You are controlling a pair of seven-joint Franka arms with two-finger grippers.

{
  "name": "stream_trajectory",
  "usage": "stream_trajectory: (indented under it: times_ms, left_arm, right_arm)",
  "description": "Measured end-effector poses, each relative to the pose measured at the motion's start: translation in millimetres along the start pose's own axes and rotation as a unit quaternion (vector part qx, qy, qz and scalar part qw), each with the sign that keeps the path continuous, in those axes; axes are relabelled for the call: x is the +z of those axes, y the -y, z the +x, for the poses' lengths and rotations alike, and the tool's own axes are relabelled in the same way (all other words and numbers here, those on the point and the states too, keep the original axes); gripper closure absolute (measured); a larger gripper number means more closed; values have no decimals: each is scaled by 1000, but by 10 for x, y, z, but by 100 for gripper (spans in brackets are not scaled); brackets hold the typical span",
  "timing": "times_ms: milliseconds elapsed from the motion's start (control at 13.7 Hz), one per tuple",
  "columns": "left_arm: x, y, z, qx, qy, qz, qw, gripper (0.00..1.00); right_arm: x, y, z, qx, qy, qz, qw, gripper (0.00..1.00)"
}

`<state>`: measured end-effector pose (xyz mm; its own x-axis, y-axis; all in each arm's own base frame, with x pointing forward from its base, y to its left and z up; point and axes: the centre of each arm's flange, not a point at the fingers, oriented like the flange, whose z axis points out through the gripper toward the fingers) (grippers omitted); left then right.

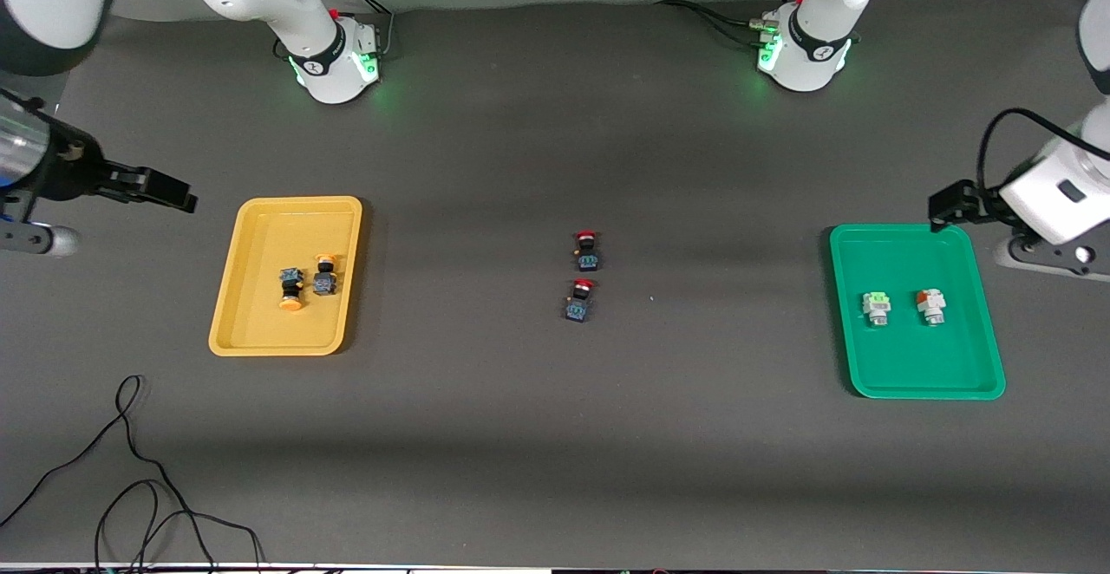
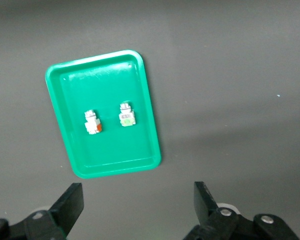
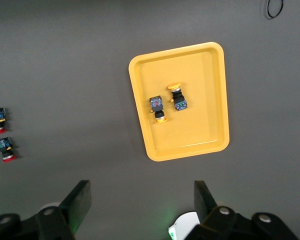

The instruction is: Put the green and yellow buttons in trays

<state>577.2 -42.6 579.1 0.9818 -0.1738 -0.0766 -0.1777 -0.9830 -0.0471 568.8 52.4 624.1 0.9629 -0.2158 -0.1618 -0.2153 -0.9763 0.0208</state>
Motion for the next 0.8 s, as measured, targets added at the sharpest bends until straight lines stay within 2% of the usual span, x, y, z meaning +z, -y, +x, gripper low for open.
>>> stream_trajectory:
  times_ms: [292,804]
  left_arm:
    - [-91,-21,-61,-14,-6,-13,1000,1]
    - [-158,90,-167,-46,-15,-17,999,1]
  right_arm:
    - [34,-43,42,9,4,2,1000,8]
    - [120,-184,448,-8,33,13,999,8]
